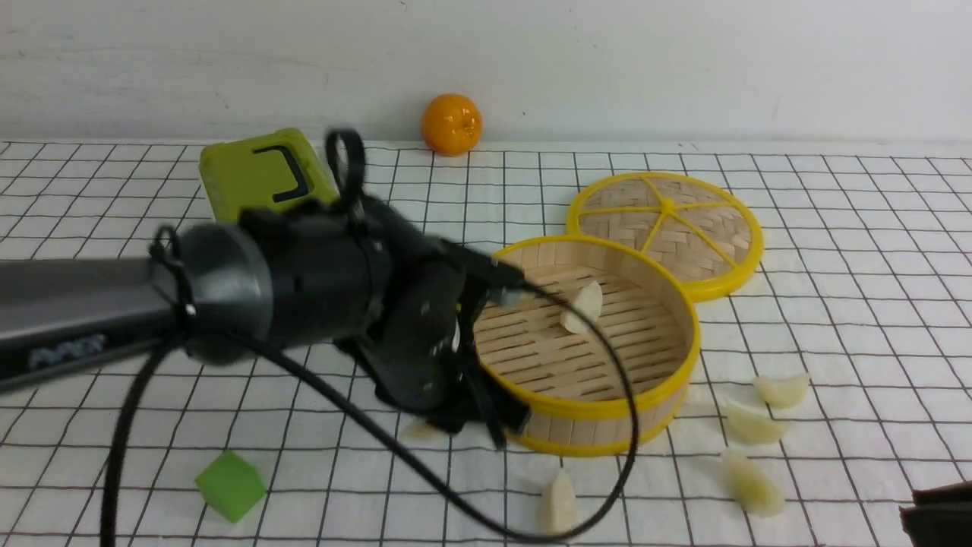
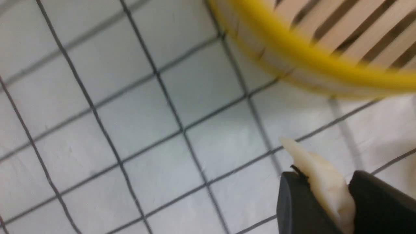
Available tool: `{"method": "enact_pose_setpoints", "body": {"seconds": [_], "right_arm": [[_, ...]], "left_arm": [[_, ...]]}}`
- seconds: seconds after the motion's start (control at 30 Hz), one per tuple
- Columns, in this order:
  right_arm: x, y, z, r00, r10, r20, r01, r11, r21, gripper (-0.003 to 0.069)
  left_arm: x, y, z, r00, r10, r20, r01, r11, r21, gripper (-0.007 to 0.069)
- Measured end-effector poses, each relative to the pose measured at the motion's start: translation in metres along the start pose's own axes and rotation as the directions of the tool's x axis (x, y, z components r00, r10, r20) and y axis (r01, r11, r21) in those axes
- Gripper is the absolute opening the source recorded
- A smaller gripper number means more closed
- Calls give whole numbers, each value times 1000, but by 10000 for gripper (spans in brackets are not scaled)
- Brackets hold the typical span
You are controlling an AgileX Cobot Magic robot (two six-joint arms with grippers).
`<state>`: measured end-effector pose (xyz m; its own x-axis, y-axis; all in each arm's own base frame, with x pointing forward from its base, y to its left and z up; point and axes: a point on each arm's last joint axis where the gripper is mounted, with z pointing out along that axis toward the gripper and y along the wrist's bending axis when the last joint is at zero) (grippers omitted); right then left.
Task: Put the dumplings into the steamer on the table with the white tablecloth.
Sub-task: 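Reach for and grasp a dumpling on the table with the left gripper, then place the dumpling into the bamboo steamer basket with the left gripper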
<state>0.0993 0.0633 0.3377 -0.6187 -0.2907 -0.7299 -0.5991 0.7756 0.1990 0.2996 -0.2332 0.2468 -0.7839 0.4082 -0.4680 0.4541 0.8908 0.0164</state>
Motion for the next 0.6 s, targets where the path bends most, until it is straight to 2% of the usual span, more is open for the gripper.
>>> {"method": "enact_pose_setpoints", "body": {"seconds": [0.2, 0.43, 0.6], "right_arm": [[-2, -1, 0, 1000, 0, 26, 0, 1000, 13, 93], [-3, -1, 0, 1000, 0, 29, 0, 1000, 14, 93], [-2, -1, 0, 1000, 0, 19, 0, 1000, 9, 98]], "left_arm": [[-59, -11, -36, 981, -93, 170, 78, 992, 94, 190], [-92, -17, 26, 972, -191, 139, 180, 980, 87, 190], [-105, 1, 84, 960, -263, 93, 260, 965, 45, 190]]}}
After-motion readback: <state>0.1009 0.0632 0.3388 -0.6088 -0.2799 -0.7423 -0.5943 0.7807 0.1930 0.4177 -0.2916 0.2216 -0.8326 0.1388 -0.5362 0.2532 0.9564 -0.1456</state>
